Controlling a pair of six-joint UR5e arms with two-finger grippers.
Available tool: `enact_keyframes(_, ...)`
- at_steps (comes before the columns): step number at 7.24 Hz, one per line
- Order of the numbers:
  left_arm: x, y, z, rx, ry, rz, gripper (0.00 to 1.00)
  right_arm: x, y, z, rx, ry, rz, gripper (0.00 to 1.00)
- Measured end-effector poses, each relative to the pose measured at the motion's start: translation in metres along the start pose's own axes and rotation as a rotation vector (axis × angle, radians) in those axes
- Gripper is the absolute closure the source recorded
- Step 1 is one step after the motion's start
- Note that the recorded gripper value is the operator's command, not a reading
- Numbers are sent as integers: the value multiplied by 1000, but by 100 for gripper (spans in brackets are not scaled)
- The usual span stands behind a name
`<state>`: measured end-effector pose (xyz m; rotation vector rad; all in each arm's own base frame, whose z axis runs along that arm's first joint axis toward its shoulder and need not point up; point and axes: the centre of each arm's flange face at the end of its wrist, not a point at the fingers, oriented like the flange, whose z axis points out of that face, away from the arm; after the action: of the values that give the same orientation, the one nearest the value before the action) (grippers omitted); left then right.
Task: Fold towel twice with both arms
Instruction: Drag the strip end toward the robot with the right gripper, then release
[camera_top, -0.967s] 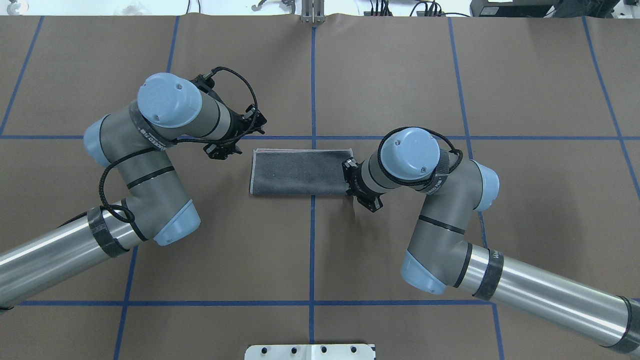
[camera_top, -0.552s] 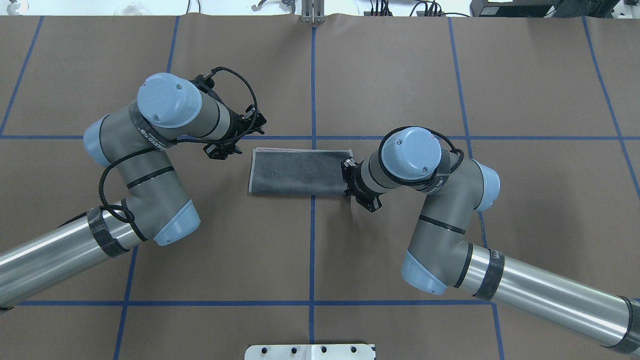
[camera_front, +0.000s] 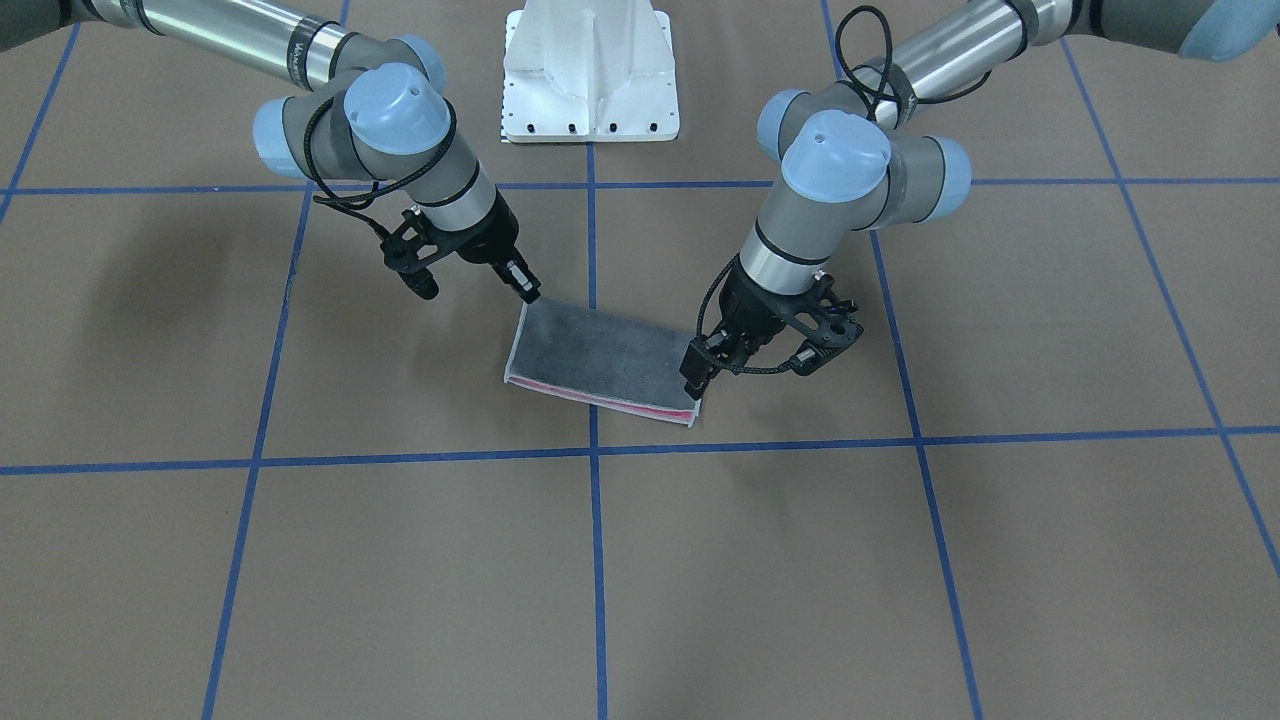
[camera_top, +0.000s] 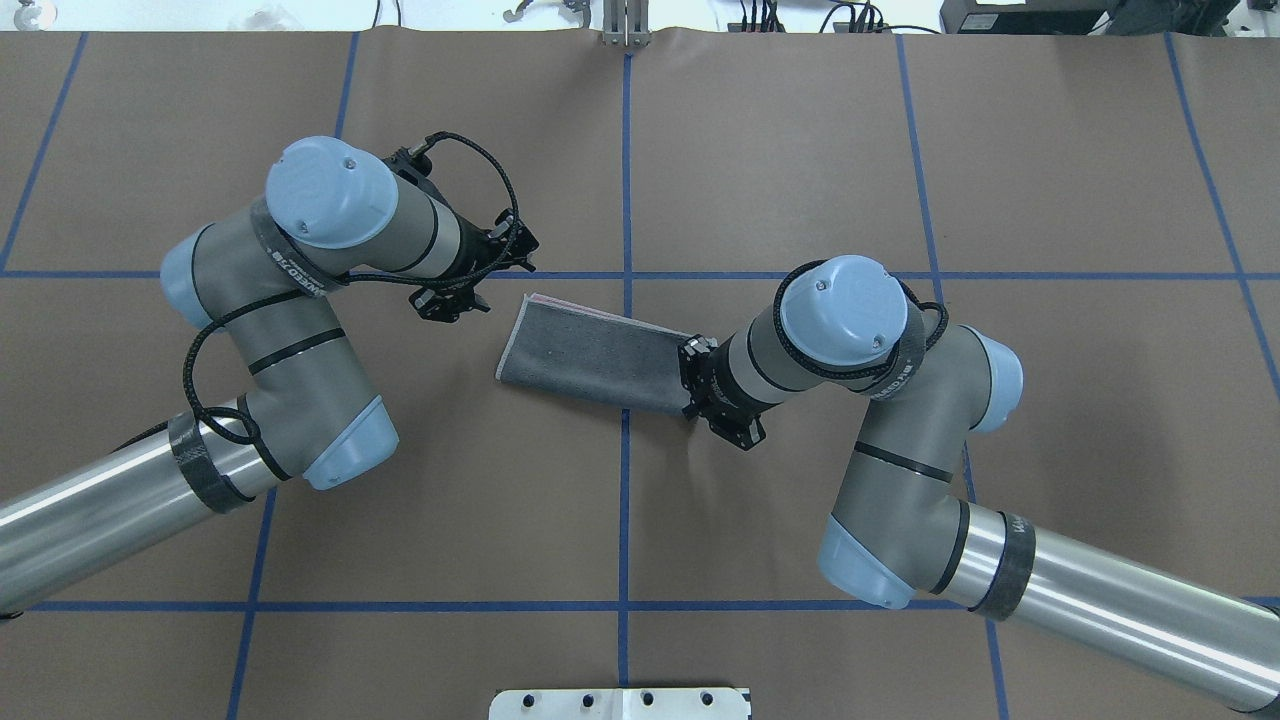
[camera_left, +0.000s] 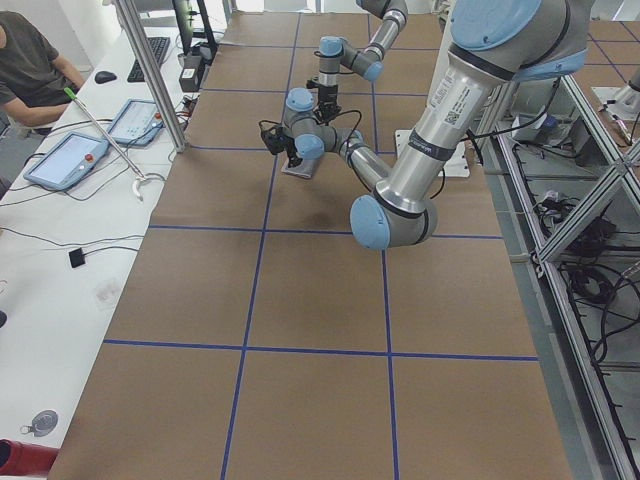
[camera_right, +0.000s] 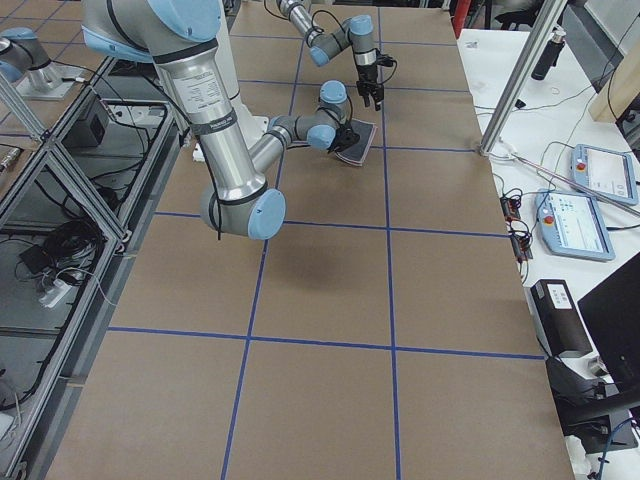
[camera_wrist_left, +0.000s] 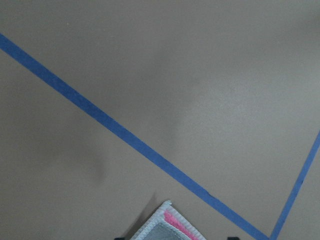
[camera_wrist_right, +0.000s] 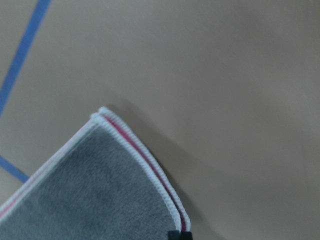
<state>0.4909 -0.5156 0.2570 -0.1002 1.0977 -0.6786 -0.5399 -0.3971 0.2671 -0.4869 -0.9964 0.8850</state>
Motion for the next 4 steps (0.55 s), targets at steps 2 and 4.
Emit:
enact_keyframes(2,4,7,-15,-33,17,-1,26,15,28,1,-55,31,8,100)
enact_keyframes(4,-1,11,-29,-52,29,1,25,26,59,5,-102,57,15,100)
